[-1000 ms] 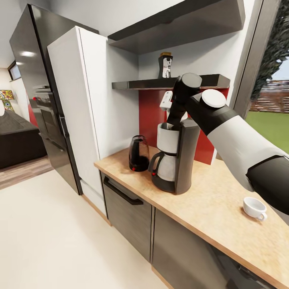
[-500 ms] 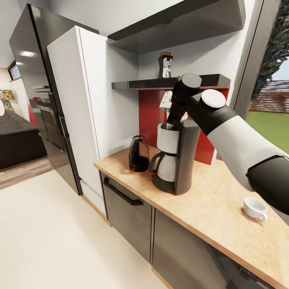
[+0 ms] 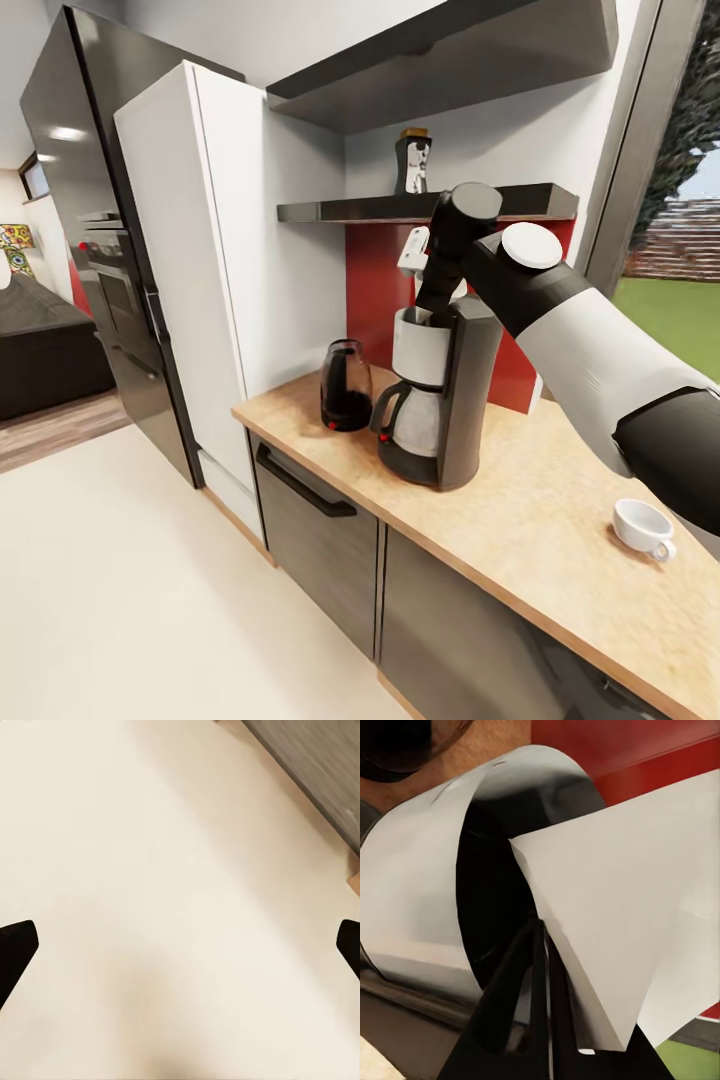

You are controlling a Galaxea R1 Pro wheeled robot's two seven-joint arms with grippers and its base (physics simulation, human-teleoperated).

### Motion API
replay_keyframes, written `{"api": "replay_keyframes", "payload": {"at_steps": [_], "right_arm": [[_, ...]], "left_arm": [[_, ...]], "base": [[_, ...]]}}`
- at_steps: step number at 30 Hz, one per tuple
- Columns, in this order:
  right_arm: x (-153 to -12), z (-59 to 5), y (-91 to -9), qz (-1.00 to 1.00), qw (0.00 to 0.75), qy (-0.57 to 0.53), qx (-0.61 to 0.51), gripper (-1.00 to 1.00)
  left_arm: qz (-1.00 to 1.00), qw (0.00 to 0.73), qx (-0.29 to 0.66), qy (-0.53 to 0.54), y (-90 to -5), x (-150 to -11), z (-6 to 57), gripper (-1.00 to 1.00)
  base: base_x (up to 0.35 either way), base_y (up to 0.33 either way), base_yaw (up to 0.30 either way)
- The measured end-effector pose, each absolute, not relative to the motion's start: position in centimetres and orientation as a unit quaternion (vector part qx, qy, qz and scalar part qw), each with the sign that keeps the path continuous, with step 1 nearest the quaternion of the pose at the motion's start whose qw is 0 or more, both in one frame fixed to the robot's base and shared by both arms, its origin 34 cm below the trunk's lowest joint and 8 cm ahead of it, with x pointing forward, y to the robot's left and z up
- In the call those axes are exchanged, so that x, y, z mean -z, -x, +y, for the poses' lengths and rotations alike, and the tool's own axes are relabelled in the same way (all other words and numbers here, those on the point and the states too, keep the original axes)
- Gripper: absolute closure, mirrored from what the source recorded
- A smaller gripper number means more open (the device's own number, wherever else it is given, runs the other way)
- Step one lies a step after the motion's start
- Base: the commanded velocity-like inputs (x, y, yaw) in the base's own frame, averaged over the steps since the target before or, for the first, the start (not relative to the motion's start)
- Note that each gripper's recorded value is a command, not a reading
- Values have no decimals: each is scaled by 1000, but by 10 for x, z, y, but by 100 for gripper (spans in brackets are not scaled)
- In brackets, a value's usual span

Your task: Set up a coffee station on the kitchen countertop: keep the coffee maker on the countertop, move the bottle of coffee from the kitchen shelf to the counter next to the coffee maker, place a paper coffee filter on top of the coffee maker, put the saucer next to the coffee maker with the coffee cup on the saucer, and place the electric kettle next to the coffee maker.

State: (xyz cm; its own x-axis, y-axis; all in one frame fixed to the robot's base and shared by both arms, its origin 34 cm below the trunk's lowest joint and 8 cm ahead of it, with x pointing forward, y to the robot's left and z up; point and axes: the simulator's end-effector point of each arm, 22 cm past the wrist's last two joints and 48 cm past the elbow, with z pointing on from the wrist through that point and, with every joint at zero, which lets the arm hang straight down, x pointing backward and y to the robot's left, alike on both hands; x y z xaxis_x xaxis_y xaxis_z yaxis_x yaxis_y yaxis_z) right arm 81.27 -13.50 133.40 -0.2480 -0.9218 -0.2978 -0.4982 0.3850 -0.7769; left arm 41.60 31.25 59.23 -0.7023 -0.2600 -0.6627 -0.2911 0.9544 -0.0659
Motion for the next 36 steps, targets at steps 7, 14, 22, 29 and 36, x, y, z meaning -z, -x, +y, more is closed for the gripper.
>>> {"api": "replay_keyframes", "payload": {"at_steps": [7, 14, 22, 29, 36], "right_arm": [[-1334, -135, -813, 739, 381, 480, 278, 100], [-1334, -134, -813, 739, 381, 481, 278, 100], [-1334, -133, -812, 739, 381, 482, 278, 100], [-1334, -133, -812, 738, 382, 482, 278, 100], [-1334, -126, -811, 736, 384, 485, 275, 100]], "left_arm": [[922, 356, -22, 149, -416, -592, 313, -100], [922, 356, -22, 149, -416, -592, 313, -100], [922, 356, -22, 149, -416, -592, 313, -100], [922, 356, -22, 149, -416, -592, 313, -100], [922, 356, -22, 150, -416, -592, 312, -100]], "base": [[6, 0, 0], [0, 0, 0], [0, 0, 0], [0, 0, 0], [0, 0, 0]]}}
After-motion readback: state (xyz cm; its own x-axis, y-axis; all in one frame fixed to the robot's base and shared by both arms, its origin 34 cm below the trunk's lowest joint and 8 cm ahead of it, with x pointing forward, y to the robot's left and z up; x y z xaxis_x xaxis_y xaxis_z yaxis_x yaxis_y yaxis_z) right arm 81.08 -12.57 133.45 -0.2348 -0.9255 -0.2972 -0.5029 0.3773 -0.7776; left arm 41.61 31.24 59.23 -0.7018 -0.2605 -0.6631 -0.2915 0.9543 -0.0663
